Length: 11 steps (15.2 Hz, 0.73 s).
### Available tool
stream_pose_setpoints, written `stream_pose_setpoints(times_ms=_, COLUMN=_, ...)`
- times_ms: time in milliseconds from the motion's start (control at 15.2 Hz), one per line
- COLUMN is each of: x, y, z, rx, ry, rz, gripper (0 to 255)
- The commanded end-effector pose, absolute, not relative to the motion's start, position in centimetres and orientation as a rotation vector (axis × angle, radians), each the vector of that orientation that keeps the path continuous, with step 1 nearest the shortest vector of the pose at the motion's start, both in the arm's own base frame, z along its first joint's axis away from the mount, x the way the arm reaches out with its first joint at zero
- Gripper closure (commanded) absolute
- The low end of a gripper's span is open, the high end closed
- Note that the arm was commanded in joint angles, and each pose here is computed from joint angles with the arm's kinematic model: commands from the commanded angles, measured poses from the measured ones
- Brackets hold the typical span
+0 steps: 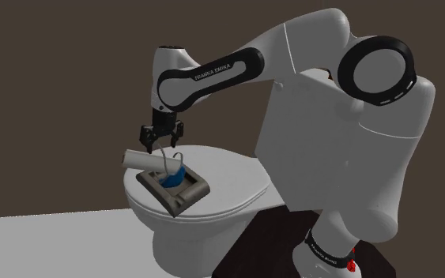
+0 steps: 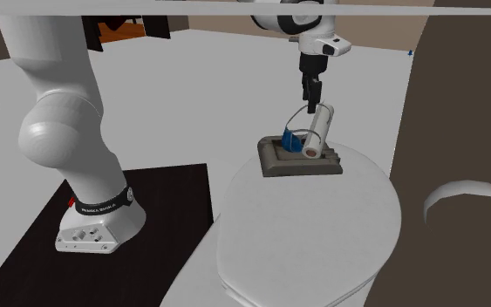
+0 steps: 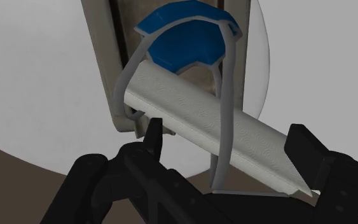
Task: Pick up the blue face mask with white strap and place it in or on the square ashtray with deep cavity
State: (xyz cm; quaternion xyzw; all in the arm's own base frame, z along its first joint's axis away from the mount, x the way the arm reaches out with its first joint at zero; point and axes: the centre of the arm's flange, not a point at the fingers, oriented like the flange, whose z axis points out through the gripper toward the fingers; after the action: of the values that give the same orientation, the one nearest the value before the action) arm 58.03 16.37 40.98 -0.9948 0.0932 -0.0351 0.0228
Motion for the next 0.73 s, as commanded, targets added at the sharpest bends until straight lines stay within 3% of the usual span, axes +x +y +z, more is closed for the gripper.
stream_pose_setpoints(times_ms=0, x=58.0, y=16.4, z=41.0, rx=-3.081, ry=0.289, rz=-0.109, gripper=0)
stream_pose_setpoints(times_ms=264, x=57.7, y=16.2, z=46.0, rx=-3.081, ry=0.289, rz=-0.109, gripper=0)
stream_pose_setpoints(times_ms=660, x=57.7, y=16.2, z=46.0, rx=-3.081, ry=0.289, rz=-0.109, gripper=0)
